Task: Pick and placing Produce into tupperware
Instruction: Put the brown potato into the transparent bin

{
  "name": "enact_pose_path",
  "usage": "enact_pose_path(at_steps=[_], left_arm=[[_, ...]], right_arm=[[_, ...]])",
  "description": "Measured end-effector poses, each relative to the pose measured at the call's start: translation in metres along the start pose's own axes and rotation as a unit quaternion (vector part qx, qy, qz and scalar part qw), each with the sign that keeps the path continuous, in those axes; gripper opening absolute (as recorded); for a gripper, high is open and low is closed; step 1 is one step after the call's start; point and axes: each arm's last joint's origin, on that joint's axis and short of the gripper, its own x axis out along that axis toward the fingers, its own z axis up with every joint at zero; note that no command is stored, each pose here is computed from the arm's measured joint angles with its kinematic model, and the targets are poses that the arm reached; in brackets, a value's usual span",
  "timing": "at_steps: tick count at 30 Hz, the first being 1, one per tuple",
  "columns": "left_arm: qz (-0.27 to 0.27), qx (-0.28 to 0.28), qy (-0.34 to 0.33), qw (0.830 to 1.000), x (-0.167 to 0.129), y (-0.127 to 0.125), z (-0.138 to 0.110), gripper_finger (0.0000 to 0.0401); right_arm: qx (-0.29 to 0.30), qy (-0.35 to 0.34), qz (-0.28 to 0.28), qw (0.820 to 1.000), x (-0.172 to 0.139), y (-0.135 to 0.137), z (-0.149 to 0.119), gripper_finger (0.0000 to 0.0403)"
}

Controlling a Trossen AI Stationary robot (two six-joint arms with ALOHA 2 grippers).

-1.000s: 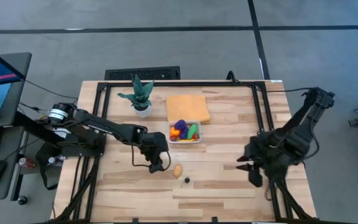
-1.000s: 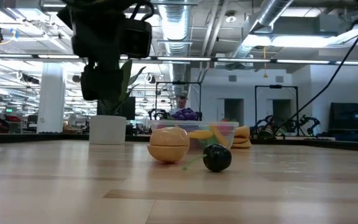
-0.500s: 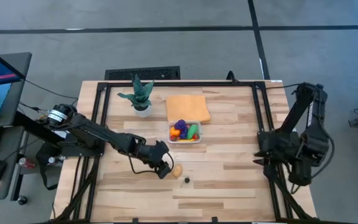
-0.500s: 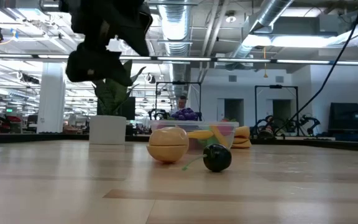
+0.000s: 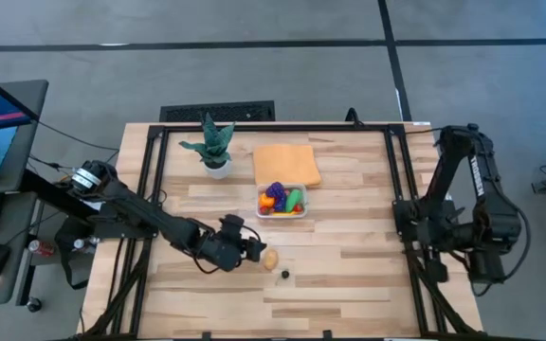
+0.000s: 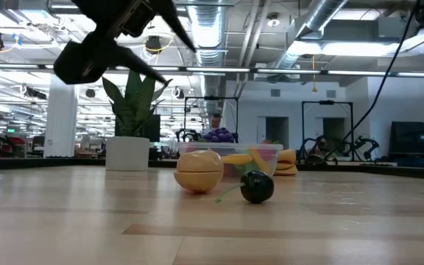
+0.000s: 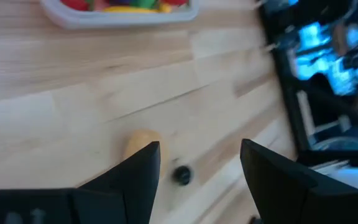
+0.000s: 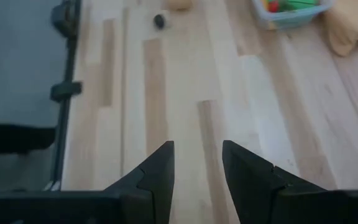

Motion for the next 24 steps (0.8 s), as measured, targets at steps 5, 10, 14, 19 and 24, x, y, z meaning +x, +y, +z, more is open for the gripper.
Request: enact_pose_path(at_steps=[5, 10, 14, 19, 24], left_arm=[[-0.038, -0.024, -0.019, 0.999, -0.003, -0.007, -0.003, 0.0213], [-0.064, -0.016, -0.021, 0.998, -0.008, -0.020, -0.004, 0.0212], [-0.067, 0.010, -0.023, 0.997, -0.013, -0.032, -0.002, 0.0212], [-0.055, 0.030, -0.024, 0.998, -0.020, -0.042, 0.000, 0.0212], [-0.057, 0.030, -0.019, 0.998, -0.025, -0.044, -0.005, 0.0212]], right_arm=[[-0.017, 0.004, 0.025, 1.000, -0.009, -0.001, -0.010, 0.0129], [0.001, 0.003, 0.048, 0.999, -0.015, -0.001, -0.017, 0.0129], [0.011, 0.005, 0.056, 0.998, -0.017, -0.001, -0.020, 0.0129], [0.013, 0.005, 0.053, 0.998, -0.018, -0.003, -0.021, 0.0129], [0.007, 0.002, 0.045, 0.999, -0.017, -0.005, -0.020, 0.0129]])
